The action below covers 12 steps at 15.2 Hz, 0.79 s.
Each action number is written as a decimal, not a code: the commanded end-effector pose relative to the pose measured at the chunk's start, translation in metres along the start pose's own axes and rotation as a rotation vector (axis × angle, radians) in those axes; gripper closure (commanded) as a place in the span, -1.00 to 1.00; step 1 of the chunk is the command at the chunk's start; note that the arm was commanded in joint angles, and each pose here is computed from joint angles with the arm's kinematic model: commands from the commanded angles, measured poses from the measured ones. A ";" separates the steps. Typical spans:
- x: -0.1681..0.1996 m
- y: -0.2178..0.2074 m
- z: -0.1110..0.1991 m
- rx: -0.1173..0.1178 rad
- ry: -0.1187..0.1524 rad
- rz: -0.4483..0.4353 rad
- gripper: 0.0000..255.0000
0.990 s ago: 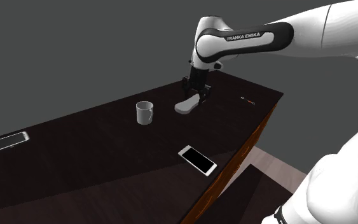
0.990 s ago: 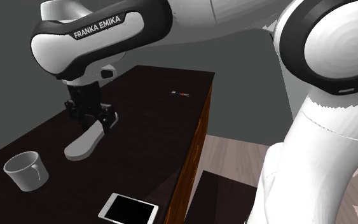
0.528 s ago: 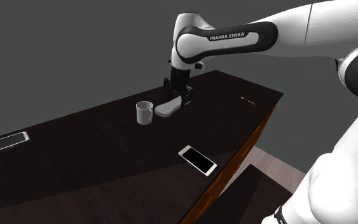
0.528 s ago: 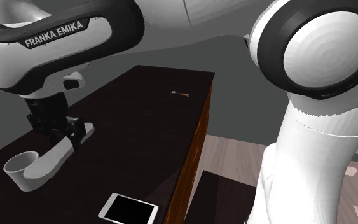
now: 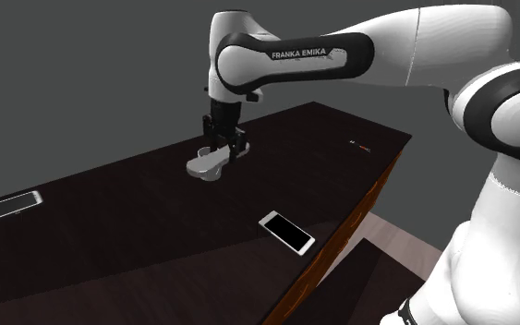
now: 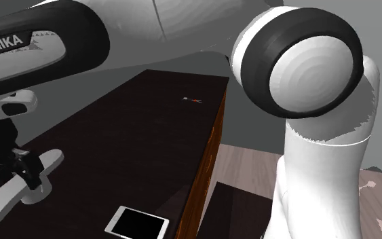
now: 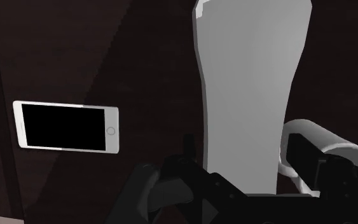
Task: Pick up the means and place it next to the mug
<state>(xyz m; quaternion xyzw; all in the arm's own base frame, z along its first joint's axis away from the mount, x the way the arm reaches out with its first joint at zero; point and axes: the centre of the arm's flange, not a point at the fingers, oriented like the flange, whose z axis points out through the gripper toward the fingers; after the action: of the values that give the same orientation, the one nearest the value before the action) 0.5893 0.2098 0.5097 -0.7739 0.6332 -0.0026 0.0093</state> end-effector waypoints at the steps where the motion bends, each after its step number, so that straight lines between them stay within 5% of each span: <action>1: -0.023 -0.010 0.002 0.000 0.000 0.002 1.00; 4: -0.058 -0.026 0.003 0.000 0.000 0.002 1.00; 12: -0.058 -0.025 0.045 0.000 0.000 0.002 1.00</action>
<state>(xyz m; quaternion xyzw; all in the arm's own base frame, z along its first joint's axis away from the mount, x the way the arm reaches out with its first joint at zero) 0.6047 0.2724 0.4714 -0.7734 0.6338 -0.0021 0.0089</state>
